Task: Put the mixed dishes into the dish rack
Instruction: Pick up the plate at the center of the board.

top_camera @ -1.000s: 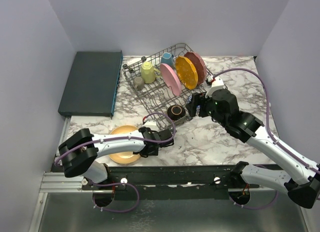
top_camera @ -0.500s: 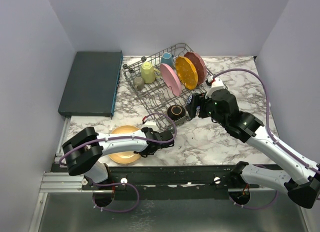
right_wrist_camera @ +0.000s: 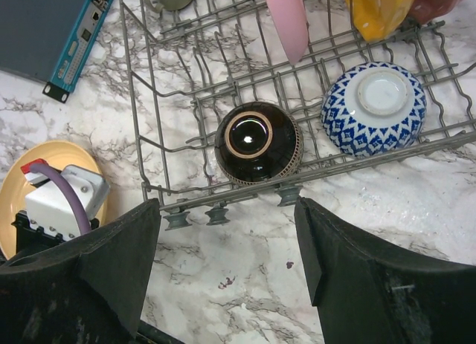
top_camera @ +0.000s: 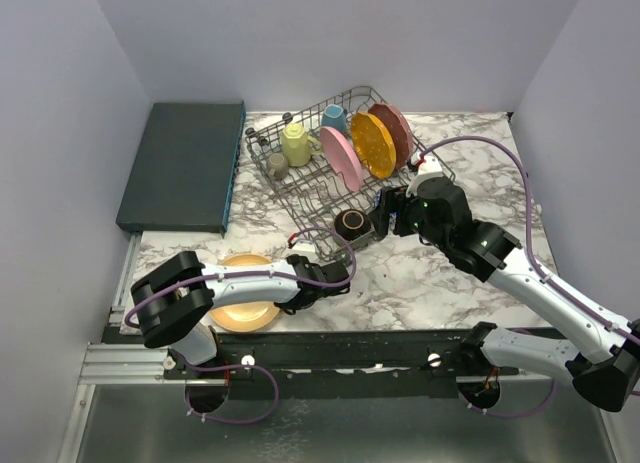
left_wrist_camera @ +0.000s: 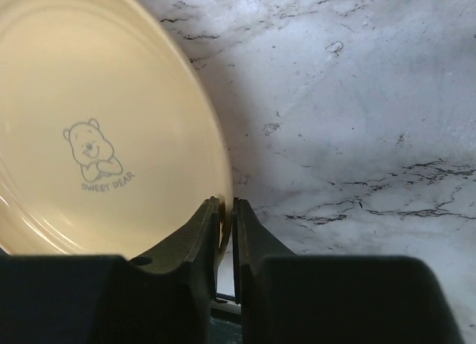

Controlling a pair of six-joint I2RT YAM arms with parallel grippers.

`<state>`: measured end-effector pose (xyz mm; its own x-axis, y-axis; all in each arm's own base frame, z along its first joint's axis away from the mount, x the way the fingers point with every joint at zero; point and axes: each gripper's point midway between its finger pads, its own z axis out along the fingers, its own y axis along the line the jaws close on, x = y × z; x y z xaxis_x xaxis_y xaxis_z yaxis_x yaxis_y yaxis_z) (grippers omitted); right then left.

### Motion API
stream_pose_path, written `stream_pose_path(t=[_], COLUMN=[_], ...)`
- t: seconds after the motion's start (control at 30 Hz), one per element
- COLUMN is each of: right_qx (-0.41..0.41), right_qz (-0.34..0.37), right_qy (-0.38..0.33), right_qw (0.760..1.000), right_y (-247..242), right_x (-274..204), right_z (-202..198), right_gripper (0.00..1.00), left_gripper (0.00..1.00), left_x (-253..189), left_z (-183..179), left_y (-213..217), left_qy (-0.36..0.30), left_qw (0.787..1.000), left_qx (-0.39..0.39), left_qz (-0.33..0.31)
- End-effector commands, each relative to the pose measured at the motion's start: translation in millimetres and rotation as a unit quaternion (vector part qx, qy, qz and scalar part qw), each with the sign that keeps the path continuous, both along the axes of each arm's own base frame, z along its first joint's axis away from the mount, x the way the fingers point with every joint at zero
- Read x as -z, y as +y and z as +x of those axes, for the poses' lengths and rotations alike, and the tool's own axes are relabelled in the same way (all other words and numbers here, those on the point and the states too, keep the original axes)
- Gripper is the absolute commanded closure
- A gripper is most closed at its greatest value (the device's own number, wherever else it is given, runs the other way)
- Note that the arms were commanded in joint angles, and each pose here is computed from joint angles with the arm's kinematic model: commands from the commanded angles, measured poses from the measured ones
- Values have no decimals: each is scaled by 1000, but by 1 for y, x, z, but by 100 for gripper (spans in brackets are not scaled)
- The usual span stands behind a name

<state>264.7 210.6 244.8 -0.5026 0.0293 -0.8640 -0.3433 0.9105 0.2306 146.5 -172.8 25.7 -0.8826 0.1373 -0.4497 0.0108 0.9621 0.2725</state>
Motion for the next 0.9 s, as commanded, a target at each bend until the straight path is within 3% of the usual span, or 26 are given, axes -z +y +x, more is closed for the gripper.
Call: stream_pose_path(t=[0.0, 0.23, 0.87], right_qx=[-4, -6, -44], right_qz=[5, 10, 38], right_qy=[6, 5, 36], right_qw=[1000, 1000, 998], right_y=[3, 5, 25], right_x=[0, 0, 10], right_z=[-1, -1, -8], right_gripper=[22, 22, 21], left_gripper=[86, 100, 100], left_x=[0, -21, -106], left_z=[2, 3, -8], left_y=[1, -15, -61], left_qy=[-9, -15, -41], left_qw=[1000, 999, 973], left_qx=[6, 29, 139], left_qz=[3, -39, -177])
